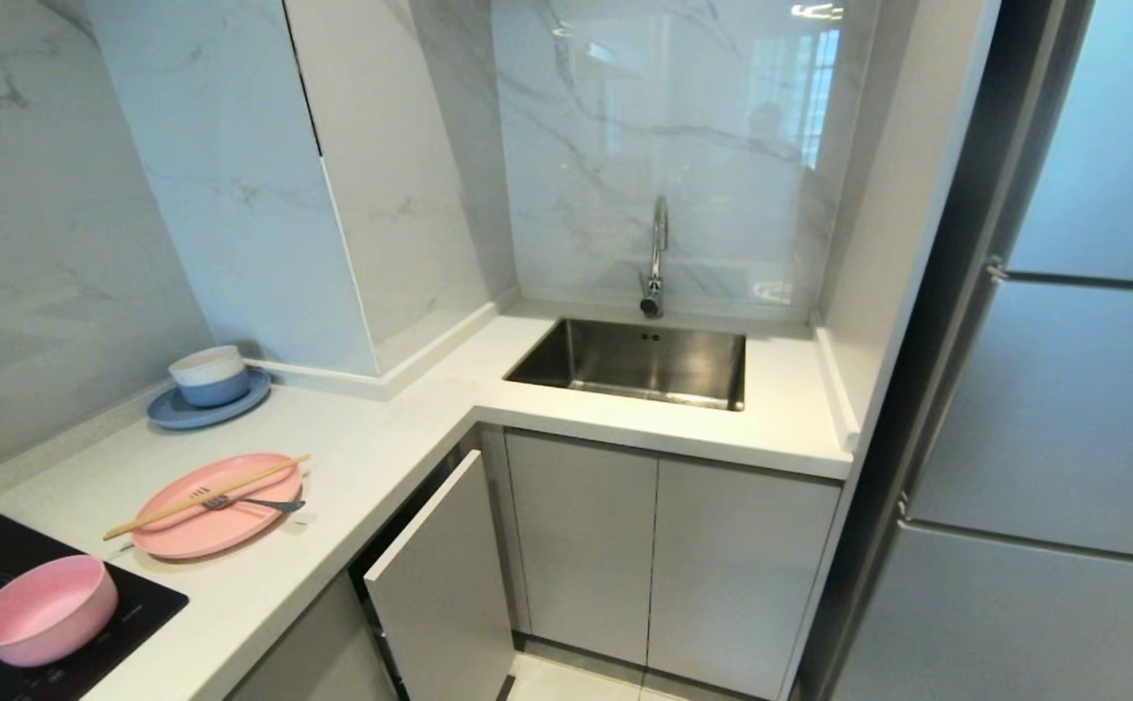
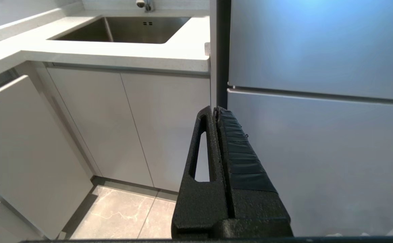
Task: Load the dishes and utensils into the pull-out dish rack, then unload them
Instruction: Open the cupboard
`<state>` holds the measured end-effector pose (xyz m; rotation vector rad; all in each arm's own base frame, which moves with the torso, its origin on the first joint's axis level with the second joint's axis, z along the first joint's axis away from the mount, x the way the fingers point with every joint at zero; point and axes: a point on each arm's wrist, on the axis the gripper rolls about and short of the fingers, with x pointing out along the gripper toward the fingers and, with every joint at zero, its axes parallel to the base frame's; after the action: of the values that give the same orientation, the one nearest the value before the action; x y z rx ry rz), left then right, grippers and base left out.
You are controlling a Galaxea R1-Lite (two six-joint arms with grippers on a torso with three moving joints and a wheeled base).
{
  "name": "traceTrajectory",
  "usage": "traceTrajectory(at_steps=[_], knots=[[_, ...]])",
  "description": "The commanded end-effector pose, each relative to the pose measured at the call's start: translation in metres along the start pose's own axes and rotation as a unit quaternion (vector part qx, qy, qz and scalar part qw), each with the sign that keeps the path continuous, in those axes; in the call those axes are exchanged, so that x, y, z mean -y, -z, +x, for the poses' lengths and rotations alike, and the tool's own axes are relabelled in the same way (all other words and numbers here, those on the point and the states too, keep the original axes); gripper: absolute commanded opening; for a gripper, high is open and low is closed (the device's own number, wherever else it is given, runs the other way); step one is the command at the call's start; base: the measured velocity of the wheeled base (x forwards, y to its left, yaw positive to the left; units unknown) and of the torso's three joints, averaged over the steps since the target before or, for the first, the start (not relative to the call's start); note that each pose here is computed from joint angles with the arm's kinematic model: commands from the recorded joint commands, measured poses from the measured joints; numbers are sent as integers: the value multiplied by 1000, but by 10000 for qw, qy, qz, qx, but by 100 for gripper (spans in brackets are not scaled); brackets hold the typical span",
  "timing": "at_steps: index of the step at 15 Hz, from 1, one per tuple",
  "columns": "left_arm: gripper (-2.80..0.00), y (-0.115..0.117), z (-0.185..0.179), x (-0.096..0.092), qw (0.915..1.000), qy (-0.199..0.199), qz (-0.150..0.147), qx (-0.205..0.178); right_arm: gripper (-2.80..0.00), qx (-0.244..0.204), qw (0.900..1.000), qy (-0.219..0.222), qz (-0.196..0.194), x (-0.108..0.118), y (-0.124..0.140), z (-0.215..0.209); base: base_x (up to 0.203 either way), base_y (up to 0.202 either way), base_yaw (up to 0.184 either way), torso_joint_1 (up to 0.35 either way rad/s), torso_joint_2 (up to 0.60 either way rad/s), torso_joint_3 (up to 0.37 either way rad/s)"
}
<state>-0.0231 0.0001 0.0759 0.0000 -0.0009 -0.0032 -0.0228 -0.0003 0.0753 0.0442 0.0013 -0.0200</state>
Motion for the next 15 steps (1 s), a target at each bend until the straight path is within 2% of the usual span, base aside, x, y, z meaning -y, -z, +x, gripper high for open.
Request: traceTrajectory(at_steps=[1, 9, 15], knots=[[-280, 0, 0, 0, 10000, -1, 1, 11, -280, -7, 10000, 0, 9, 0, 0, 0, 0, 0, 0, -148, 329, 183], [-280, 0, 0, 0, 10000, -1, 0, 11, -280, -7, 10000, 0, 9, 0, 0, 0, 0, 0, 0, -161, 363, 201], [-280, 0, 0, 0, 10000, -1, 3, 11, -280, -7, 10000, 0, 15, 0, 0, 0, 0, 0, 0, -231, 532, 296]])
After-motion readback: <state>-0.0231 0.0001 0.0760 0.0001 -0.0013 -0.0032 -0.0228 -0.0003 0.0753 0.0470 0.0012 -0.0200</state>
